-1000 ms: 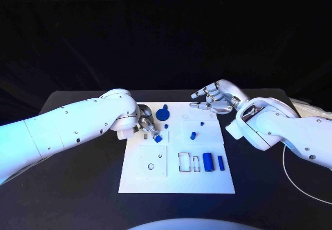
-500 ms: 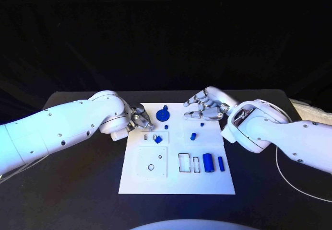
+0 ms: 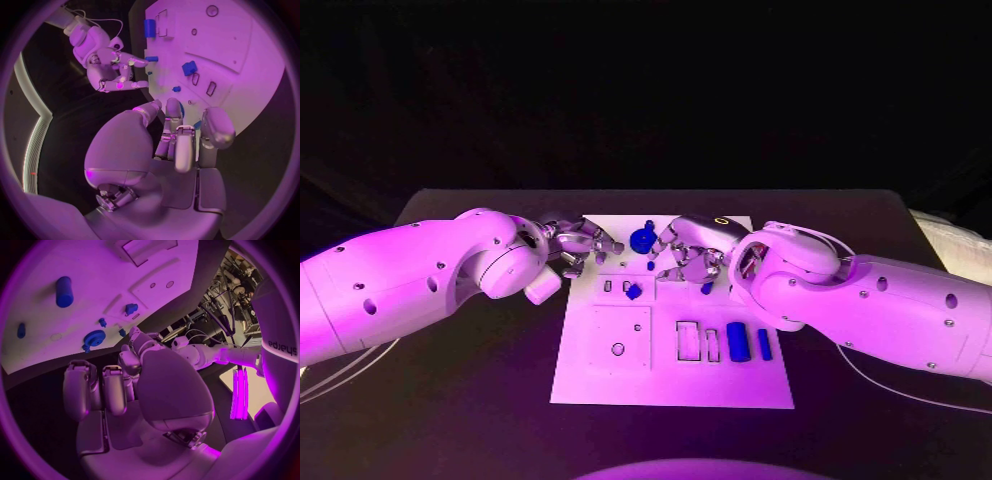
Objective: Assemble the parts on the task board
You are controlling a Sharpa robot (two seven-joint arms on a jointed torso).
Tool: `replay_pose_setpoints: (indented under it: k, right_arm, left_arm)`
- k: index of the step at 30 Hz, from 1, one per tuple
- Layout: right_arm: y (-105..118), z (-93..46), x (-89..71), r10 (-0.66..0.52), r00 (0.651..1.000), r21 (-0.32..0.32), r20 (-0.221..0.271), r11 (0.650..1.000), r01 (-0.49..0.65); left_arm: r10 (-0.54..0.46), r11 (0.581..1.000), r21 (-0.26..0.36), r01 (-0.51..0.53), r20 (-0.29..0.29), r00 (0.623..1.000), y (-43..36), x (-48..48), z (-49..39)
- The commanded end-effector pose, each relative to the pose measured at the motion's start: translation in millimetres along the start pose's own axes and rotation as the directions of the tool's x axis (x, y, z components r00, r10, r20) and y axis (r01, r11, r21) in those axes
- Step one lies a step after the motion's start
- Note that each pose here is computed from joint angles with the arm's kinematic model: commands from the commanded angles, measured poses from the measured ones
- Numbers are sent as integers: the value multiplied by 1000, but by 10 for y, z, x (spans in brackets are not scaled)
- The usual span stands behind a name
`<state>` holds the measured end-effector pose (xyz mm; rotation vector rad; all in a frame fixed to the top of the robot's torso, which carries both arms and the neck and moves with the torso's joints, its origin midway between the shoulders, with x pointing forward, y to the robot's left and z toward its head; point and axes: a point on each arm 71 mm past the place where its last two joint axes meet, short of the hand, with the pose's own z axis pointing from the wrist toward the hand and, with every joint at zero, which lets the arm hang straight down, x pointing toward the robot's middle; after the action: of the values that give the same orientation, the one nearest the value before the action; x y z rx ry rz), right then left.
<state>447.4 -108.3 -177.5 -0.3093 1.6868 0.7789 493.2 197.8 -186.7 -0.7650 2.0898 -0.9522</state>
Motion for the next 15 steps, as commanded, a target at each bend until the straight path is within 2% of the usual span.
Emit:
replay_pose_setpoints:
  k: [1,7,15]
  right_arm:
    - [40,65,105,-154,987,-35,-53,988,152]
    - [99,177,248,-180,981,-43,-77,983,177]
    - [130,217,352,-150,983,4,-105,989,151]
  left_arm:
    - [-226,966,141,218,41,973,-38,-31,-47]
    - [-325,931,196,307,67,943,13,-53,-126]
    - [-357,917,219,333,81,930,31,-62,-181]
